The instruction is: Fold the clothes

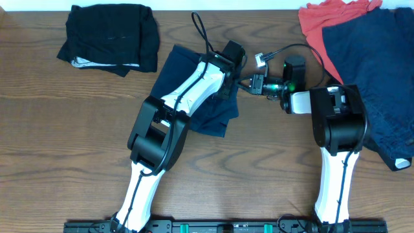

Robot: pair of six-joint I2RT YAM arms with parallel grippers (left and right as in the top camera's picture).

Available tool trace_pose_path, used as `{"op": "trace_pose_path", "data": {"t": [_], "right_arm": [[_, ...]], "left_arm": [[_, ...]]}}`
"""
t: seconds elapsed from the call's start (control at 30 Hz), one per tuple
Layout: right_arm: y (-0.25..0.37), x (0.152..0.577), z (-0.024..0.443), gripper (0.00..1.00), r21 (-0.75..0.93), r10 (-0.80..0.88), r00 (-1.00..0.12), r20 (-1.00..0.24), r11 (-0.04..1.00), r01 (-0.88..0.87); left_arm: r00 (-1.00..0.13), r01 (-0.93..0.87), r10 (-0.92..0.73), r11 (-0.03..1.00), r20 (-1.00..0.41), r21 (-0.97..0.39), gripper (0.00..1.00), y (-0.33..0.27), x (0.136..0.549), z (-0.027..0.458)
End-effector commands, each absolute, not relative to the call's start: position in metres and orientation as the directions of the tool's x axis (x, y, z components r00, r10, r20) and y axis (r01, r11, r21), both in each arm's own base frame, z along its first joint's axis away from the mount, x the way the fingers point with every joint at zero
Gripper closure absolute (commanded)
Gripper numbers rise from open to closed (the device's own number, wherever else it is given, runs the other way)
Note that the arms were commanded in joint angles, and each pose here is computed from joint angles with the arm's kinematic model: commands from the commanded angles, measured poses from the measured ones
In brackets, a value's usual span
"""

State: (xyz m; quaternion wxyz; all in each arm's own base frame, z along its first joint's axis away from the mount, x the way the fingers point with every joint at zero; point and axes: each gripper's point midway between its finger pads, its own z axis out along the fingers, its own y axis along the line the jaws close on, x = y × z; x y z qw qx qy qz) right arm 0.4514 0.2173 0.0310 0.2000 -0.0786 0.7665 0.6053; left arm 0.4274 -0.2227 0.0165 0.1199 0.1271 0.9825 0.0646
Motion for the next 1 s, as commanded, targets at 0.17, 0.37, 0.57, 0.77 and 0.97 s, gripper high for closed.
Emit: {"op": "trace_pose_path", "data": {"t": [0.17, 0.37, 0.57, 0.77, 0.97], "right_arm": [[0.223, 0.448, 0.008, 0.99, 0.874, 0.088, -0.905, -0.417, 0.312, -0.372], [0.211, 0.447, -0.031, 0.99, 0.834, 0.102, -0.927, -0.362, 0.480, -0.273], [0.201, 0.443, -0.070, 0.99, 0.693, 0.034, -0.930, -0.366, 0.678, -0.248], [0.185, 0.443, -0.089, 0.99, 0.580, 0.024, -0.947, -0.320, 0.795, -0.176], [0.177, 0.438, -0.097, 0.99, 0.538, 0.028, -0.958, -0.287, 0.832, -0.137]], "left_arm": [[-0.938, 0.215, 0.239, 0.969, -0.251, 0.119, 0.94, -0.226, 0.428, 0.036], [-0.924, 0.209, 0.229, 0.973, -0.307, 0.099, 0.94, -0.228, 0.431, 0.065], [-0.905, 0.203, 0.219, 0.976, -0.364, 0.081, 0.94, -0.229, 0.433, 0.094], [-0.904, 0.204, 0.218, 0.976, -0.367, 0.078, 0.94, -0.229, 0.433, 0.096], [-0.891, 0.235, 0.237, 0.970, -0.388, 0.053, 0.94, -0.247, 0.430, 0.101]]}}
